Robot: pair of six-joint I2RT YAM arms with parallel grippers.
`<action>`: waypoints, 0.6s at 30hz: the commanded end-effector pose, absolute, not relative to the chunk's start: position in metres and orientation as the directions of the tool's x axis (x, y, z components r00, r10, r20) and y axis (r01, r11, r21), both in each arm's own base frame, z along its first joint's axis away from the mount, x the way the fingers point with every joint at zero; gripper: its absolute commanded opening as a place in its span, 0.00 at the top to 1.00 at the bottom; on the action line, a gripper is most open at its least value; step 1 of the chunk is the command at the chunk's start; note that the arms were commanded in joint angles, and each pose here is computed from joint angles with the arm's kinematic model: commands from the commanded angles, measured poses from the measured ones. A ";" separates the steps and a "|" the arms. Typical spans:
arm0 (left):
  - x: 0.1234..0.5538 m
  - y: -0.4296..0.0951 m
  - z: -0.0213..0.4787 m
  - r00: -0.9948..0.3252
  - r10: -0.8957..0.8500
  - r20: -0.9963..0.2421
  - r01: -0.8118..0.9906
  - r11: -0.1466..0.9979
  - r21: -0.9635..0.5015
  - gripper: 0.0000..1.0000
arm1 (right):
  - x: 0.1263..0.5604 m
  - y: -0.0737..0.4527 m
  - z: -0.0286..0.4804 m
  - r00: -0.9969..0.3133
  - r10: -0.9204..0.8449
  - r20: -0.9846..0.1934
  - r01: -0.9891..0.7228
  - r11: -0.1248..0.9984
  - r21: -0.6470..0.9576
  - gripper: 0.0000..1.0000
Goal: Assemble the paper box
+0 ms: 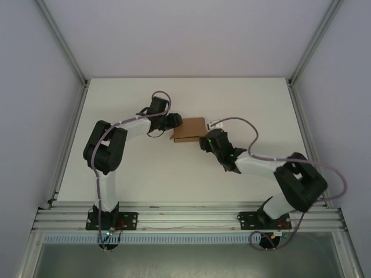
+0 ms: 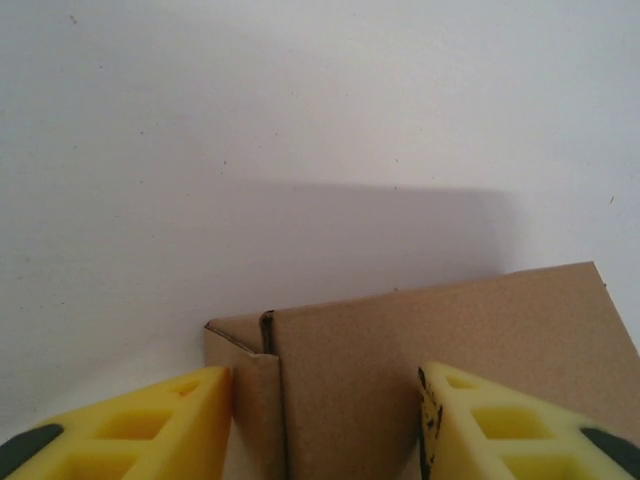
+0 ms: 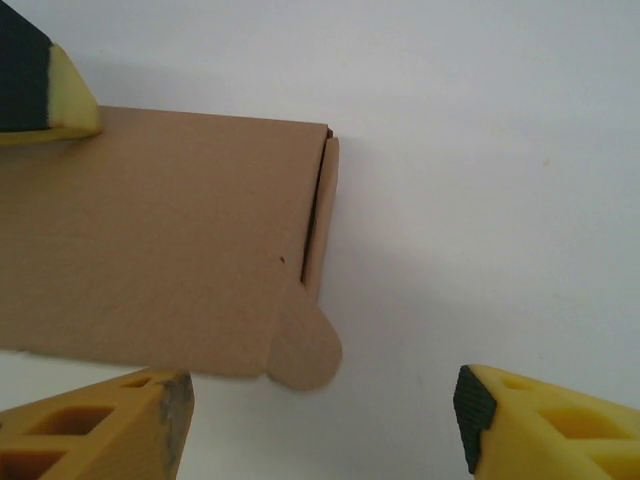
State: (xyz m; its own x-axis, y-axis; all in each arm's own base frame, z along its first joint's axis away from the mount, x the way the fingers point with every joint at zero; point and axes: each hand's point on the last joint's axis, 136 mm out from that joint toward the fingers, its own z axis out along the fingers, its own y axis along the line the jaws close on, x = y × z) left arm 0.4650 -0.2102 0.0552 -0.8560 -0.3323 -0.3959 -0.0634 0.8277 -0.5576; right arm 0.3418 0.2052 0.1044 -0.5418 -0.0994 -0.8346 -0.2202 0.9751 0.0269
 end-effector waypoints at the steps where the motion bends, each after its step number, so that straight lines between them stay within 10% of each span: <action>1: 0.450 -0.201 0.025 -0.880 -0.302 -0.366 -0.084 0.858 -0.508 0.53 | 0.316 0.192 0.099 -0.615 -0.073 -0.785 -0.201 0.977 0.067 0.21; 5: 0.451 -0.201 0.019 -0.876 -0.299 -0.379 -0.068 0.854 -0.516 0.56 | 0.312 0.183 0.107 -0.616 0.008 -0.787 -0.159 0.978 0.134 0.00; 18: 0.448 -0.189 0.013 -0.871 -0.357 -0.336 -0.025 0.717 -0.697 0.83 | 0.384 0.192 0.115 -0.737 0.333 -0.588 -0.042 0.846 0.532 0.00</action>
